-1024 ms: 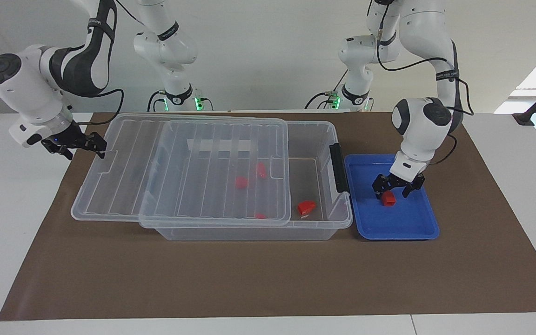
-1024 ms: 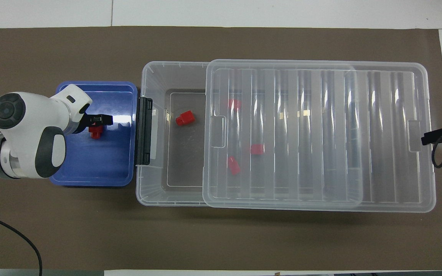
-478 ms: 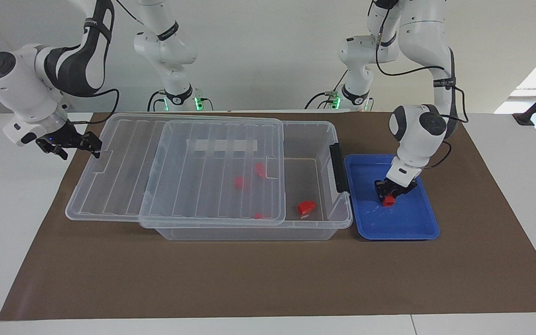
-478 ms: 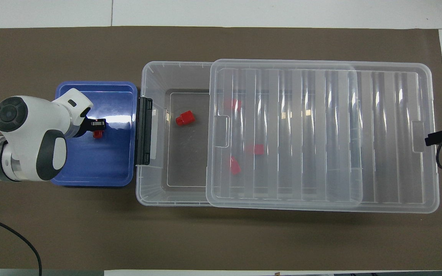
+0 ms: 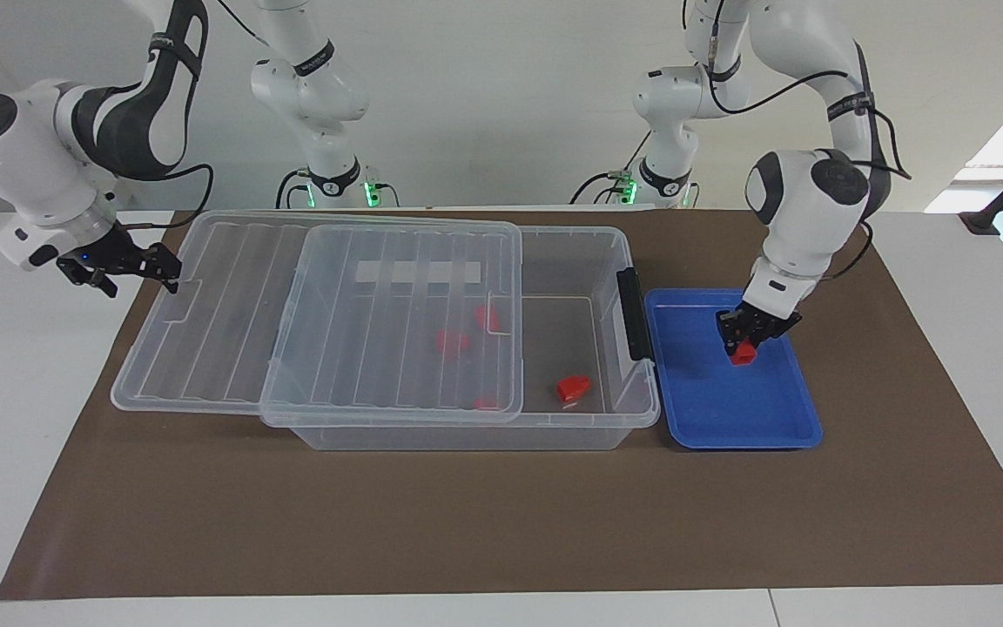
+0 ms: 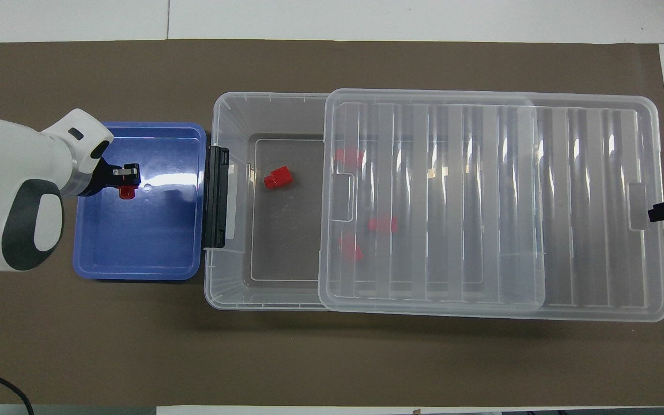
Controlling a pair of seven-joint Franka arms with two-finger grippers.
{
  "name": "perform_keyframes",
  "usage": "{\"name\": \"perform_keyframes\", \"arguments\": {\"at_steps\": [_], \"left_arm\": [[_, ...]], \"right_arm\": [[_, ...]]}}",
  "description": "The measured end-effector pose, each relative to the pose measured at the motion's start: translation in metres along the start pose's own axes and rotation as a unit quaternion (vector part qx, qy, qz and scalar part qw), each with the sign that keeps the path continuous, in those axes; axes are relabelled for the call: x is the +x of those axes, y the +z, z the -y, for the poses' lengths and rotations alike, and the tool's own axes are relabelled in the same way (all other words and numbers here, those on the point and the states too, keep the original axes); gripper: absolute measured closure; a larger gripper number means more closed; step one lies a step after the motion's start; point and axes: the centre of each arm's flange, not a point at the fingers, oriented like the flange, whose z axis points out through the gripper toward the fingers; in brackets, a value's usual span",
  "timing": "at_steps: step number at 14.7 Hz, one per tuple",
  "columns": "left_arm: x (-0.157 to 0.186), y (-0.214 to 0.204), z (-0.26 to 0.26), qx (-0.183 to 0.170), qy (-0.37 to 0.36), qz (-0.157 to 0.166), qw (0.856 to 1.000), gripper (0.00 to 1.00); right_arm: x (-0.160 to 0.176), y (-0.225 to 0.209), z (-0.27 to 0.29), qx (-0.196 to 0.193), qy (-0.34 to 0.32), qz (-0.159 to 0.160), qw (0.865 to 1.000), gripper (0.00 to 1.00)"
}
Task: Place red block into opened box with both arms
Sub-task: 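Lift the red block and carry it over the opened box, then lower the red block into the box and open the left gripper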
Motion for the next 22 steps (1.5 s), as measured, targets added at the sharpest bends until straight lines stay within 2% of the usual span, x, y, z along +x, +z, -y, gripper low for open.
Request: {"name": "perform_keyframes", "arguments": {"at_steps": [2,4,9,12,15,22], "left_arm": [[0.005,-0.044,-0.022,-0.001,-0.008,-0.003,1.000,0.66],[0.004,-0.069,-0.059,-0.008,-0.026,-0.014,1.000,0.66],[-0.026,-0.075,-0.166,-0.030,-0.063,-0.024,0.997,0.66],[-0.044,-0.060,-0.213,-0.037,-0.056,-0.018,0.998,0.66],[-0.054,-0.028,-0.238,-0.033,-0.038,-0.004,0.999,0.66],[-0.089,0.051,-0.253,-0.026,-0.015,0.015,0.999,0.66]], "right_arm": [[0.000,0.000,0.000,-0.001,-0.001,0.000,1.000,0.00],[0.000,0.000,0.000,-0.001,-0.007,0.000,1.000,0.00],[0.000,0.000,-0.001,-0.002,-0.009,0.000,1.000,0.00],[-0.003,0.000,-0.007,-0.001,-0.010,0.000,1.000,0.00],[-0.003,-0.001,-0.008,-0.002,-0.010,-0.001,1.000,0.00],[0.011,-0.041,0.007,-0.007,-0.023,-0.008,1.000,0.00]]}}
